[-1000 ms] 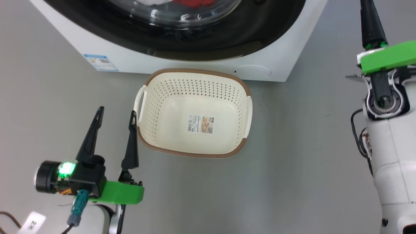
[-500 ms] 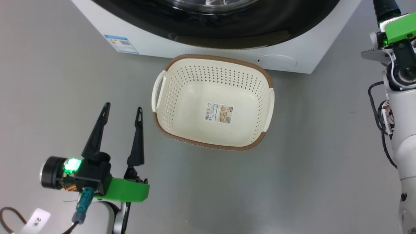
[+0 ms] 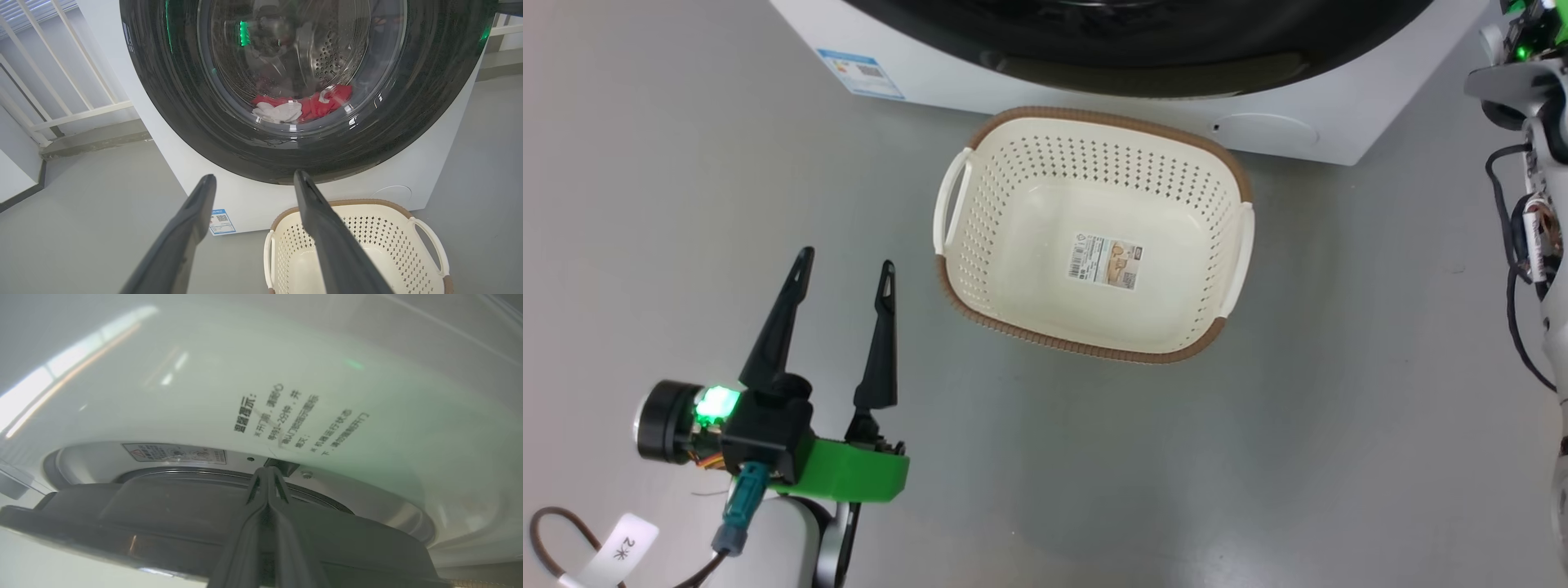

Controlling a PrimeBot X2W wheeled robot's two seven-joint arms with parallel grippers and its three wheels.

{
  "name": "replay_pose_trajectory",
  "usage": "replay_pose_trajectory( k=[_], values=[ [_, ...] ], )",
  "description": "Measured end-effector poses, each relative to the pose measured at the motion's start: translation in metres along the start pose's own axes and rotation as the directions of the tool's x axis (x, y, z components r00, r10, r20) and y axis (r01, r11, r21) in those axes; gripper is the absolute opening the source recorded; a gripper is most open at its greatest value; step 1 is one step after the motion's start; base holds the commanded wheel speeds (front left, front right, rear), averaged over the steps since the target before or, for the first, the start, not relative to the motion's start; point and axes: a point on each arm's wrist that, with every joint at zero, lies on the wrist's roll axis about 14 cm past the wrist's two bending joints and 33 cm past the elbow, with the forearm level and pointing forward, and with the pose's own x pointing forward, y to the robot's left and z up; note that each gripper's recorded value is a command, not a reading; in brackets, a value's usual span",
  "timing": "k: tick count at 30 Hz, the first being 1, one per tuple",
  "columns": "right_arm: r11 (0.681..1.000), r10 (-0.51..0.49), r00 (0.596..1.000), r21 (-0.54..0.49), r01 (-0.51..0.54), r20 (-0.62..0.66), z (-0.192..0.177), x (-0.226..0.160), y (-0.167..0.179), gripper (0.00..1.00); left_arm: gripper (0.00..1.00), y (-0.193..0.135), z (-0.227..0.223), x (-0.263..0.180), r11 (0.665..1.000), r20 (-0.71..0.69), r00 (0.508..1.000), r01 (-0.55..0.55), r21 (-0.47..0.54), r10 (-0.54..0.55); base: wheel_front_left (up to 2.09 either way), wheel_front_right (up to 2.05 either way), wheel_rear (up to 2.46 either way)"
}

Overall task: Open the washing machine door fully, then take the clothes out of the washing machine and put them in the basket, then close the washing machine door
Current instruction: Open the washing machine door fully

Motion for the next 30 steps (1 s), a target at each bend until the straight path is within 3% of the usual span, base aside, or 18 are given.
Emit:
replay_pose_trajectory(
  k=[20, 30],
  values=[
    [0.991, 0.029, 0.992, 0.135, -0.012, -0.124, -0.015, 0.018, 0.0, 0.0, 1.0, 0.009, -0.004, -0.007, 1.0, -0.021, 0.999, -0.026, 0.016, 0.026, 0.0, 0.0, 0.0],
    [0.993, 0.077, 0.979, 0.104, -0.059, -0.188, -0.021, 0.002, 0.017, 0.0, 1.0, 0.003, 0.001, -0.003, 1.0, -0.001, 1.0, -0.012, 0.003, 0.012, 0.0, 0.0, 0.0]
  ],
)
